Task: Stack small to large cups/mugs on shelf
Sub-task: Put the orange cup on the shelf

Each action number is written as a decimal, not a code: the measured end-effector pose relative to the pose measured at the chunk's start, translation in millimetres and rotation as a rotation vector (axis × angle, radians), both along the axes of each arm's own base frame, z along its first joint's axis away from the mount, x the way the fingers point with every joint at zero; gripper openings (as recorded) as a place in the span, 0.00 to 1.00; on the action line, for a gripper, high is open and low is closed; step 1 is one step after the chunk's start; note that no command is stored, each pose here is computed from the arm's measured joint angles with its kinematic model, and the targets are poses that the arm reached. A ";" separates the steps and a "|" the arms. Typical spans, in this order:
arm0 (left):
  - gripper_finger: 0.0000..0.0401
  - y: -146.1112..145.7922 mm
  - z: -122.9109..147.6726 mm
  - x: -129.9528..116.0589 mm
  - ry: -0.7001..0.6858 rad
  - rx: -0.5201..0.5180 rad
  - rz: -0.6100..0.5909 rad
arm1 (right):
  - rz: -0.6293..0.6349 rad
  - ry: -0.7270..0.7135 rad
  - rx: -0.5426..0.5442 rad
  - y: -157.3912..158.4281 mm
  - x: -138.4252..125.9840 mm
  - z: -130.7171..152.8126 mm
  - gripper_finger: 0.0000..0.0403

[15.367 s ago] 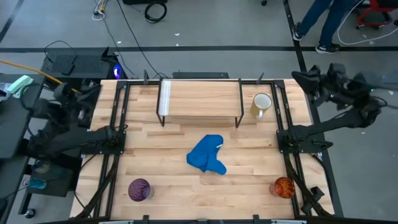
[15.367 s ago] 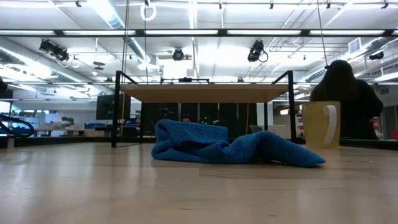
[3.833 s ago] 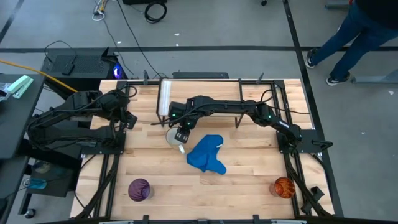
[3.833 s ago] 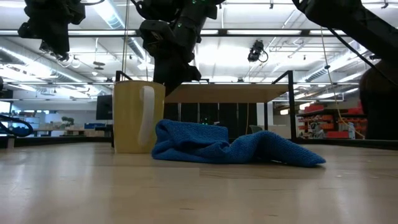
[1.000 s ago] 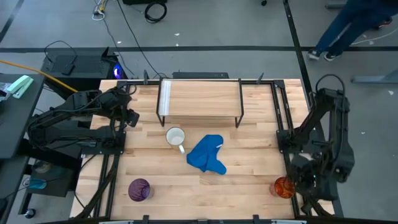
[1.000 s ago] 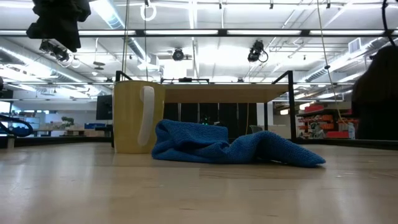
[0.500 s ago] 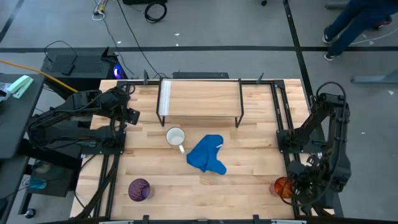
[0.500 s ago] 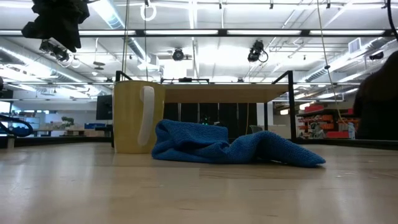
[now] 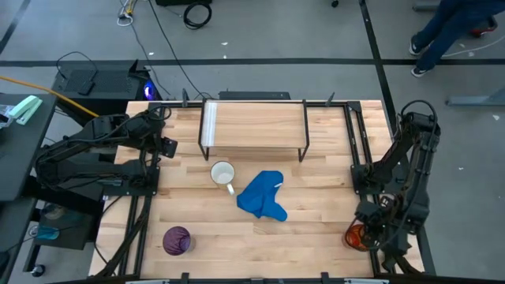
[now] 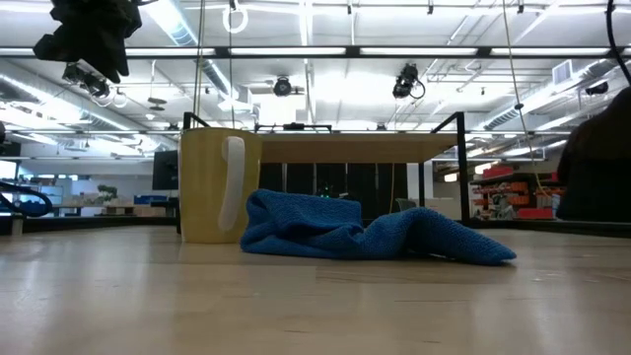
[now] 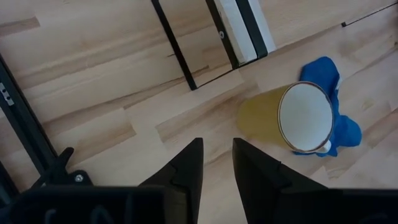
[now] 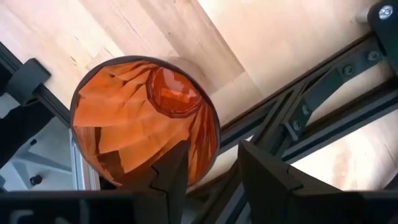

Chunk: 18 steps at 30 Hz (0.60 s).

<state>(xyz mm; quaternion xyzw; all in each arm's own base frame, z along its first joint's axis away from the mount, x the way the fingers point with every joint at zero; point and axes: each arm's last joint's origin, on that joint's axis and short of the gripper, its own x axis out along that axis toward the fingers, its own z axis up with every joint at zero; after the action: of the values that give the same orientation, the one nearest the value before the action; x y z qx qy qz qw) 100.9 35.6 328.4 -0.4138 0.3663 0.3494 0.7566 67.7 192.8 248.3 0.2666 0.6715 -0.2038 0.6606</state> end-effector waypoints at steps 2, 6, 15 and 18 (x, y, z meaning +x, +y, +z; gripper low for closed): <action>0.24 -0.1 0.0 0.0 -0.001 -0.003 -0.002 | 0.001 0.001 -0.002 -0.9 -0.1 -1.3 0.36; 0.24 -0.1 0.0 0.0 -0.001 -0.003 -0.002 | 0.011 -0.011 0.028 1.6 0.7 -7.0 0.36; 0.24 -0.1 0.0 0.0 -0.001 -0.003 -0.001 | 0.015 -0.015 0.039 2.0 0.9 -15.7 0.36; 0.24 -0.1 0.0 0.0 -0.001 -0.003 -0.001 | 0.013 -0.013 0.034 1.5 0.7 -15.8 0.36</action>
<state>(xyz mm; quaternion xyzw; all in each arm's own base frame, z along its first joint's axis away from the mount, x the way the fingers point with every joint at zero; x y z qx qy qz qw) 100.9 35.5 328.4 -0.4150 0.3665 0.3481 0.7565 68.3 194.3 232.5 0.2747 0.6723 -0.1864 0.6617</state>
